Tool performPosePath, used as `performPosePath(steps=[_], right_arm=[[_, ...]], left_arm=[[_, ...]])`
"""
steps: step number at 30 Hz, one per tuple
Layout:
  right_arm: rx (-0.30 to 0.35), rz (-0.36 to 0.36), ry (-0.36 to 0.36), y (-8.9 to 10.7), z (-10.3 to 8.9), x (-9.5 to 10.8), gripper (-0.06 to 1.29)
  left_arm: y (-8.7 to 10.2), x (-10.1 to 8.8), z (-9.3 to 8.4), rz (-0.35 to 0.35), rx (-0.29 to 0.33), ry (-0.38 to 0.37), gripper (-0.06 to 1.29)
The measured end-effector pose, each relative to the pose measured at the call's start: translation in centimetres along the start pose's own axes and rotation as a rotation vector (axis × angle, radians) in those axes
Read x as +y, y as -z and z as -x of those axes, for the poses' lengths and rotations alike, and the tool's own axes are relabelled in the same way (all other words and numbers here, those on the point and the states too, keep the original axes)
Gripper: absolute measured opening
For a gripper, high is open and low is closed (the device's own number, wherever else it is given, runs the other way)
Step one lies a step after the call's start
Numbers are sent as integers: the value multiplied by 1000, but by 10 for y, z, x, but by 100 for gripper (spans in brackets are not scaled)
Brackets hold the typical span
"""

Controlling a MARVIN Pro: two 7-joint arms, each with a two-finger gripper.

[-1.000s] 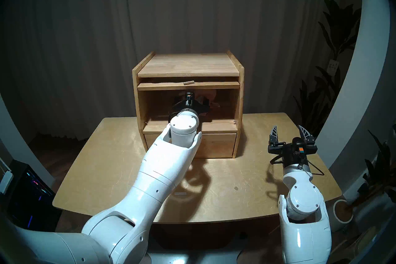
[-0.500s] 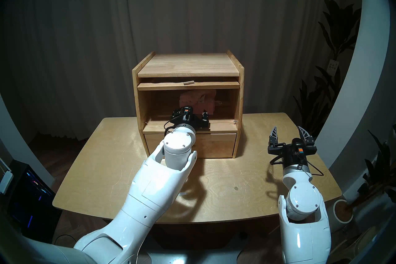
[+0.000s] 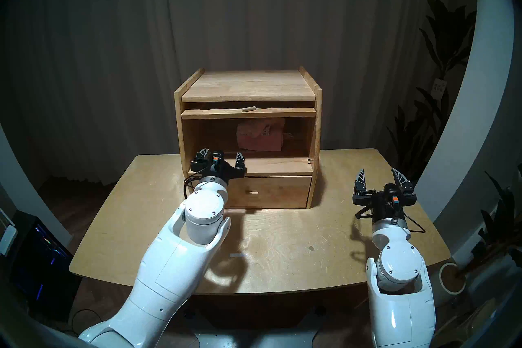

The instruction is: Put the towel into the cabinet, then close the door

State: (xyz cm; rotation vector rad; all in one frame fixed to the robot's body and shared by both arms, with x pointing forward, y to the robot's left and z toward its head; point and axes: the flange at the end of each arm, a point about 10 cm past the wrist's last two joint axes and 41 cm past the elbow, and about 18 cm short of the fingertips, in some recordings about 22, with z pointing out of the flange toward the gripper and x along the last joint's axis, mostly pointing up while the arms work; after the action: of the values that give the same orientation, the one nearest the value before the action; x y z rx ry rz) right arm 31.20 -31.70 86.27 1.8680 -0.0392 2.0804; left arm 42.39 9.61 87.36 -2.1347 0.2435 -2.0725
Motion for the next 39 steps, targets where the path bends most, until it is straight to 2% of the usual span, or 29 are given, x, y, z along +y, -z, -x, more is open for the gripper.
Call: performPosePath(steps=[10, 22, 32, 39], right_arm=[[-7, 0, 0, 0, 3, 0, 120], [-13, 0, 0, -1, 6, 0, 120], [-15, 1, -1, -2, 7, 0, 120], [-14, 1, -1, -3, 7, -1, 120]], left_arm=[[27, -30, 3, -54, 61, -136, 125], [57, -63, -18, -105, 219, -349, 125], [77, -76, -37, -98, 356, -519, 125], [89, -81, -47, -60, 449, -657, 125]])
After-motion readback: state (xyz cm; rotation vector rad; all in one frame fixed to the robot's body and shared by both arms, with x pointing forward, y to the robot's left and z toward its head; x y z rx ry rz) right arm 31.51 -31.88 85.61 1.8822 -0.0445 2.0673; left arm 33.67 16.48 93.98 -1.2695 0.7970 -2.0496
